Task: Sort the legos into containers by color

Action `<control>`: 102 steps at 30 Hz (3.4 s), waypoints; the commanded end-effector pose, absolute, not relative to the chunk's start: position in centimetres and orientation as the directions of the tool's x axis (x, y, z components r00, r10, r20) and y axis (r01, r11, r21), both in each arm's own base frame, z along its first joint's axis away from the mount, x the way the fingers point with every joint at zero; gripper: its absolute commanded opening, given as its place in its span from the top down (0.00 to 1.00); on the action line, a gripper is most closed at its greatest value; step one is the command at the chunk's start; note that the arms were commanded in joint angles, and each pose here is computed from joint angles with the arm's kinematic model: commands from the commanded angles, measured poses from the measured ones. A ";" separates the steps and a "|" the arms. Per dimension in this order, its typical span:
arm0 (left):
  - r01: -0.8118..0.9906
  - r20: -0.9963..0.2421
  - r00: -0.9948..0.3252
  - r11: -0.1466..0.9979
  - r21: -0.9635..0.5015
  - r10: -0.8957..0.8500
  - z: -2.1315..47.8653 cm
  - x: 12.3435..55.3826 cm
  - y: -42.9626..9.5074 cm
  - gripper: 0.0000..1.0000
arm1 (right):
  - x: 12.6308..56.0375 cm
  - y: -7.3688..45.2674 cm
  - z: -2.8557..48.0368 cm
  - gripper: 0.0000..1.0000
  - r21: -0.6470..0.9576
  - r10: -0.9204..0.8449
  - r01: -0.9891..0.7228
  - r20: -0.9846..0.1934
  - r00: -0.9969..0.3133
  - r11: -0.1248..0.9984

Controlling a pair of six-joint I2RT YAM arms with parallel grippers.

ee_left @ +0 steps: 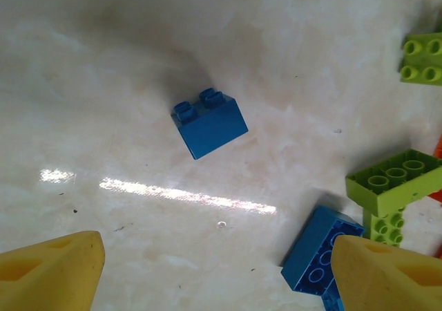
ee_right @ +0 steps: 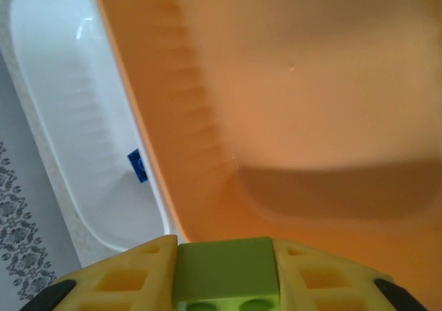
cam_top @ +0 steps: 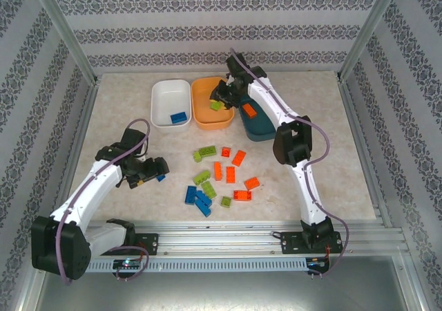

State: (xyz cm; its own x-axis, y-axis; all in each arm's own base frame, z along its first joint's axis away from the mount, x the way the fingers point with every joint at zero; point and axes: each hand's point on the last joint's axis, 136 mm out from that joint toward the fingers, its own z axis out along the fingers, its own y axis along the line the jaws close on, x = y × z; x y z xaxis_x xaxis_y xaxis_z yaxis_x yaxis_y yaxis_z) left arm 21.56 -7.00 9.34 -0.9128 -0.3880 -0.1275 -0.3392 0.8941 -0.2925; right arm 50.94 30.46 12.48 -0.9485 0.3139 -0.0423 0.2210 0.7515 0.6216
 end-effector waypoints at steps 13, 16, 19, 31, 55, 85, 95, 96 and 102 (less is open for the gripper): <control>-0.385 -0.062 -0.908 0.883 -0.268 -0.414 7.3 22.2 -7.4 0.14 | 49.9 30.9 9.1 0.57 0.589 0.313 0.283 0.055 -0.948 0.757; -0.386 -0.063 -0.908 0.883 -0.267 -0.415 7.3 22.5 -7.4 0.14 | 49.8 30.7 9.5 0.50 0.593 0.304 0.273 0.050 -0.951 0.758; -0.385 -0.069 -0.906 0.882 -0.272 -0.417 7.6 23.0 -7.6 0.14 | 49.8 30.4 10.9 0.49 0.596 0.287 0.233 0.004 -0.958 0.769; -0.349 -0.089 -0.920 0.900 -0.260 -0.382 8.1 23.6 -7.5 0.17 | 42.8 29.5 22.4 0.46 0.476 0.034 -0.169 -0.388 -0.921 0.863; -0.338 -0.014 -0.936 0.911 -0.237 -0.351 4.0 25.6 -8.3 0.26 | 25.3 27.9 13.2 0.39 0.288 -0.216 -0.434 -0.563 -0.798 0.854; -0.314 -0.121 -0.915 0.867 -0.388 -0.386 11.7 35.3 -8.9 0.67 | 25.1 25.6 10.1 0.39 0.285 -0.194 -0.305 -0.359 -0.913 0.909; -0.283 -0.191 -0.909 0.887 -0.366 -0.369 13.6 47.0 -7.1 0.67 | 25.3 25.4 10.4 0.39 0.267 -0.230 -0.324 -0.329 -0.916 0.908; -0.281 -0.193 -0.910 0.890 -0.359 -0.366 13.3 48.0 -7.1 0.67 | 25.2 25.4 10.3 0.39 0.261 -0.243 -0.332 -0.321 -0.915 0.906; -0.302 -0.156 -0.915 0.888 -0.348 -0.372 10.3 51.1 -7.2 0.67 | 25.0 24.8 9.8 0.39 0.213 -0.279 -0.336 -0.258 -0.925 0.917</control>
